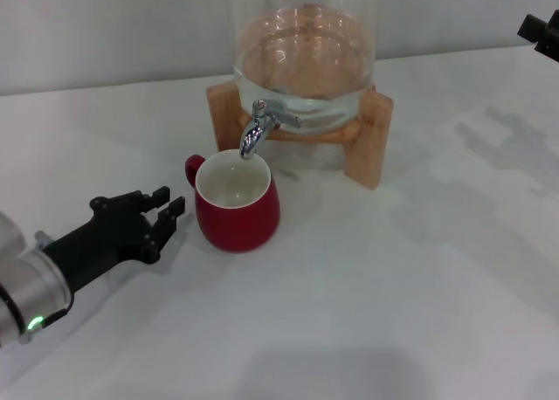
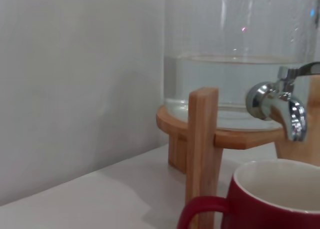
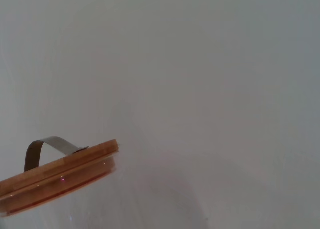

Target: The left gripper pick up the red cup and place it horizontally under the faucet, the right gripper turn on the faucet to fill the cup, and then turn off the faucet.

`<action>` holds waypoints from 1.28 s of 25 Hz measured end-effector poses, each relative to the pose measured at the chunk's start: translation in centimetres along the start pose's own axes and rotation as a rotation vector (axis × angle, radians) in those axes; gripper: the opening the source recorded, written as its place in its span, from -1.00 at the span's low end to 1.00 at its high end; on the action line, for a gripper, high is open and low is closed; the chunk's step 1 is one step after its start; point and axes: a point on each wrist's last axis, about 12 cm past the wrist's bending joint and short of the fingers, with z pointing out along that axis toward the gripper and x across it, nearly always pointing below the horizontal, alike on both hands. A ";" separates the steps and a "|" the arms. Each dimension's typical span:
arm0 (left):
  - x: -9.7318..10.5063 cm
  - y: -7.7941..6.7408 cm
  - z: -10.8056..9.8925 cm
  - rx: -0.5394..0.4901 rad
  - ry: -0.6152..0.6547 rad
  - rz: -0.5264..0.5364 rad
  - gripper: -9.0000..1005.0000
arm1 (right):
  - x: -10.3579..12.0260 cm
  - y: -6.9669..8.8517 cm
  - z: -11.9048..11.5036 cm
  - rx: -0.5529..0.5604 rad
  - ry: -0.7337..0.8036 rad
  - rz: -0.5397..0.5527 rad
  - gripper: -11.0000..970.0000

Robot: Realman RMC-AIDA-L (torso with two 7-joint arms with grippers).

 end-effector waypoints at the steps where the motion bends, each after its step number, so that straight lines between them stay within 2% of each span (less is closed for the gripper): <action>1: 0.2 -0.1 -0.4 0.001 -0.006 -0.003 -0.52 | 0.0 0.0 0.0 0.000 0.000 0.001 0.49; 6: 0.9 -0.2 -2.7 0.003 -0.057 -0.022 -0.52 | 0.0 0.0 -0.1 -0.003 0.000 0.003 0.49; 8: 1.0 0.0 -4.3 -0.004 -0.099 -0.040 -0.52 | 0.0 0.0 -0.1 -0.003 0.000 0.004 0.49; 11: 0.5 0.4 -6.6 -0.010 -0.187 -0.108 -0.52 | 0.0 0.1 -0.1 -0.004 0.000 0.005 0.49; 16: -0.7 0.8 -9.5 0.042 -0.284 -0.224 -0.47 | -0.1 0.1 -0.1 -0.008 -0.002 0.003 0.49; 20: -1.7 0.9 -11.6 0.085 -0.355 -0.256 -0.38 | -0.1 0.2 0.0 -0.014 -0.001 0.001 0.49; 23: -2.1 0.9 -12.7 0.089 -0.397 -0.269 -0.05 | -0.1 0.2 -0.1 -0.014 0.001 0.000 0.49; 24: -2.4 1.0 -14.5 0.075 -0.449 -0.302 0.06 | -0.1 0.2 -0.1 -0.013 0.001 -0.002 0.49; 29: -2.4 1.4 -17.2 0.019 -0.470 -0.375 0.34 | -0.1 0.3 -0.2 -0.021 0.014 -0.013 0.49; 32: -2.0 1.6 -18.0 -0.042 -0.487 -0.391 0.46 | -0.1 1.1 0.2 -0.069 0.054 -0.031 0.49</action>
